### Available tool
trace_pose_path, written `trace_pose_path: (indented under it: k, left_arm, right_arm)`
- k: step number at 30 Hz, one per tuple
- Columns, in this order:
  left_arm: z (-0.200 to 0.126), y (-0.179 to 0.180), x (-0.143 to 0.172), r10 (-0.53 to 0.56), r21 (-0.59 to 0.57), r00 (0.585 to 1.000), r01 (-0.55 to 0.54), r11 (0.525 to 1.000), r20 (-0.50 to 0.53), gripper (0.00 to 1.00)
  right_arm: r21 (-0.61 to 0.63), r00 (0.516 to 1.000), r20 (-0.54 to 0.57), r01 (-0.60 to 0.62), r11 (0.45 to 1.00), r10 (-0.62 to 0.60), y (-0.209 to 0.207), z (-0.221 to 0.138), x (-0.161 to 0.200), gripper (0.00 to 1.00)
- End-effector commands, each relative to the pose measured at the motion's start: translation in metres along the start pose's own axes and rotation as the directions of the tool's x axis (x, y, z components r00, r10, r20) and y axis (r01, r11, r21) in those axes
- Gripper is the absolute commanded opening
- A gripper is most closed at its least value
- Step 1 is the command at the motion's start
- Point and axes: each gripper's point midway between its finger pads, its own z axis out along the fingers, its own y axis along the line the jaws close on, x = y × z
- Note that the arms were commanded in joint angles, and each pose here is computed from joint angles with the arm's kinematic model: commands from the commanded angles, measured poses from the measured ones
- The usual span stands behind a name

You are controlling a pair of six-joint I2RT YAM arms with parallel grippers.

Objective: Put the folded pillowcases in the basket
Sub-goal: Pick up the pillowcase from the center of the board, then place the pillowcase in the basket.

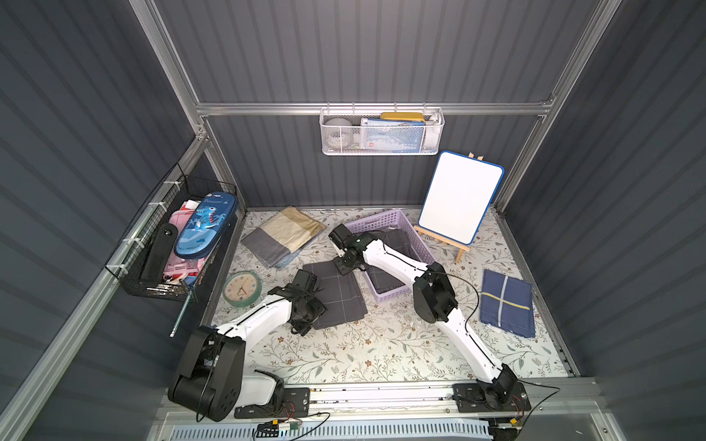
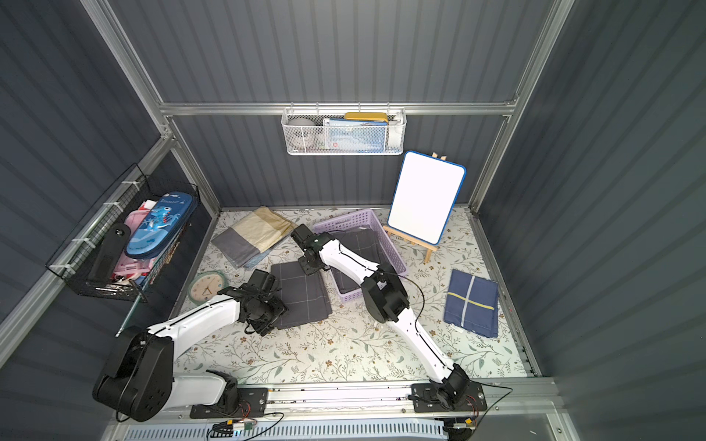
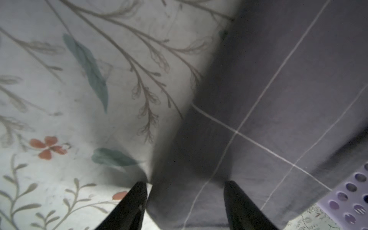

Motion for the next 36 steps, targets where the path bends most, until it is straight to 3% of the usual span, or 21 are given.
trace_pose_path:
  k: [1, 8, 10, 12, 15, 23, 32, 36]
  left_arm:
    - [-0.001, 0.008, 0.003, -0.004, -0.034, 1.000, 0.004, 0.999, -0.006, 0.68]
    - [-0.001, 0.014, 0.006, 0.001, -0.080, 1.000, -0.002, 0.997, -0.005, 0.67]
    - [0.004, 0.010, 0.004, 0.012, -0.072, 1.000, -0.012, 0.997, -0.006, 0.56]
    - [0.008, 0.009, 0.002, 0.015, -0.070, 1.000, -0.015, 0.997, -0.006, 0.30]
    - [0.008, 0.008, 0.002, 0.015, -0.062, 1.000, -0.014, 0.998, 0.002, 0.11]
    - [-0.023, 0.000, 0.002, 0.015, 0.016, 0.999, -0.015, 1.000, 0.040, 0.10]
    - [-0.095, -0.043, -0.004, 0.060, 0.165, 0.991, -0.079, 0.983, 0.119, 0.08]
    - [-0.127, -0.077, -0.003, 0.085, 0.280, 0.985, -0.125, 0.952, 0.148, 0.08]
  right_arm:
    - [0.007, 0.999, -0.039, -0.016, 1.000, 0.016, -0.002, 0.004, 0.010, 0.00]
    - [0.014, 0.999, -0.044, -0.021, 1.000, 0.022, -0.005, 0.000, 0.015, 0.00]
    - [0.010, 0.998, -0.049, -0.024, 1.000, 0.025, -0.004, 0.000, 0.017, 0.00]
    - [0.007, 0.998, -0.051, -0.026, 1.000, 0.026, -0.004, -0.002, 0.017, 0.00]
    - [0.006, 0.998, -0.051, -0.026, 1.000, 0.027, -0.004, -0.004, 0.018, 0.00]
    - [-0.004, 0.998, -0.018, -0.056, 0.998, 0.056, 0.000, -0.029, 0.007, 0.00]
    - [-0.073, 0.977, 0.195, -0.078, 0.994, 0.091, 0.013, -0.132, -0.046, 0.00]
    - [-0.030, 0.964, 0.249, -0.092, 0.995, 0.097, -0.001, -0.167, -0.055, 0.00]
